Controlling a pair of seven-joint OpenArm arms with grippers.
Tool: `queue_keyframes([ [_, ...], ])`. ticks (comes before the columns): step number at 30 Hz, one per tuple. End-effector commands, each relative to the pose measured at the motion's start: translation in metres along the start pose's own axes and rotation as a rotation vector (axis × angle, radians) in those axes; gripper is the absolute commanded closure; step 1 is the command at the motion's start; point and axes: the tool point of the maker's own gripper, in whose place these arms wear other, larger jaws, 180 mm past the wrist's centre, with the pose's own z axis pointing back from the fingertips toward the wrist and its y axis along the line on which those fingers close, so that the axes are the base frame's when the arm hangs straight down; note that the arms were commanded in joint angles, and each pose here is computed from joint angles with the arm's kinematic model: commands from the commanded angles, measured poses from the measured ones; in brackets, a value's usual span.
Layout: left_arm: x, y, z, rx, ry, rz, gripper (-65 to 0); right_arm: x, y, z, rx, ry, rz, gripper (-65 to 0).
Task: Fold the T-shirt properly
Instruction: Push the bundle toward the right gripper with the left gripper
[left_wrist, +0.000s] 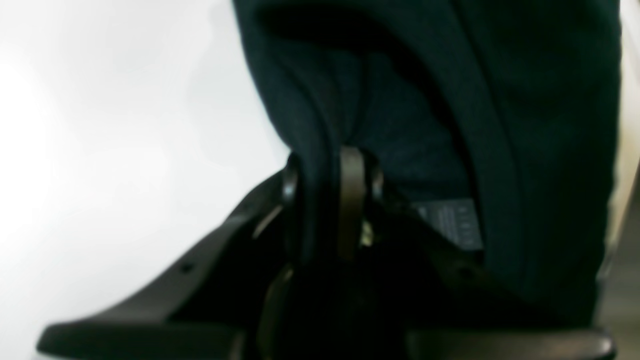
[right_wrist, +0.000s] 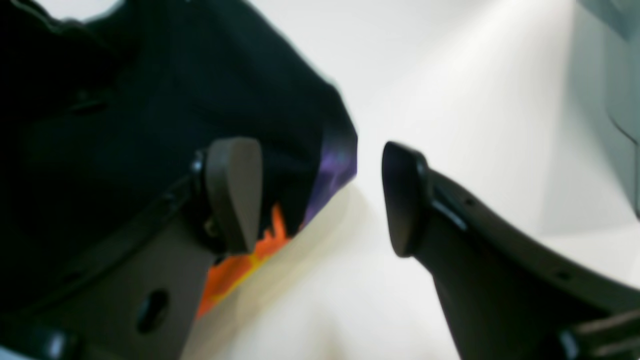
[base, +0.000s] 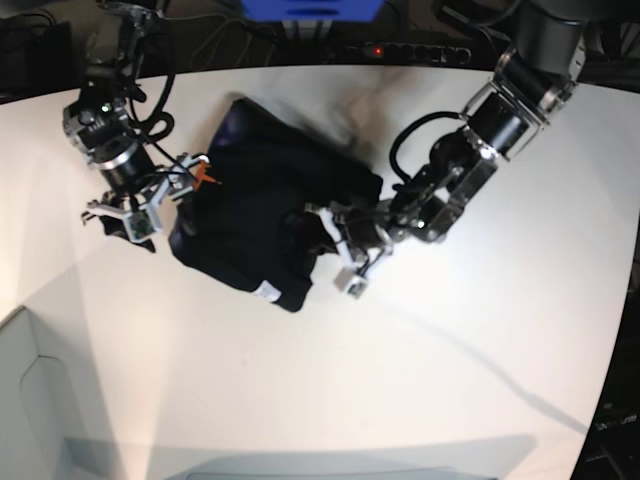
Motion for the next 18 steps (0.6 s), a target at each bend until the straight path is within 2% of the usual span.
queue_keyframes([
  [1,0.000,0.010,-0.004,0.053,0.081,-0.128,-0.1,0.011,-0.011,0.005,-0.028,-0.045,0.001,-38.1],
  [5,0.019,-0.016,-0.030,0.008,0.176,-0.493,-0.1,0.001,-0.041,0.016,-0.145,-0.033,-0.078,-38.1],
  [12,0.038,-0.081,-0.075,-0.086,0.245,-0.966,-0.1,-0.022,-0.059,0.034,-0.251,0.001,-0.178,-38.1],
  [15,0.039,-0.106,-0.092,-0.120,0.239,-1.097,-0.1,-0.029,-0.062,0.038,-0.277,0.011,-0.213,-38.0],
  [18,0.039,-0.104,-0.101,-0.092,0.268,-1.154,-0.5,-0.033,-0.062,0.040,-0.289,0.015,-0.232,-38.0],
])
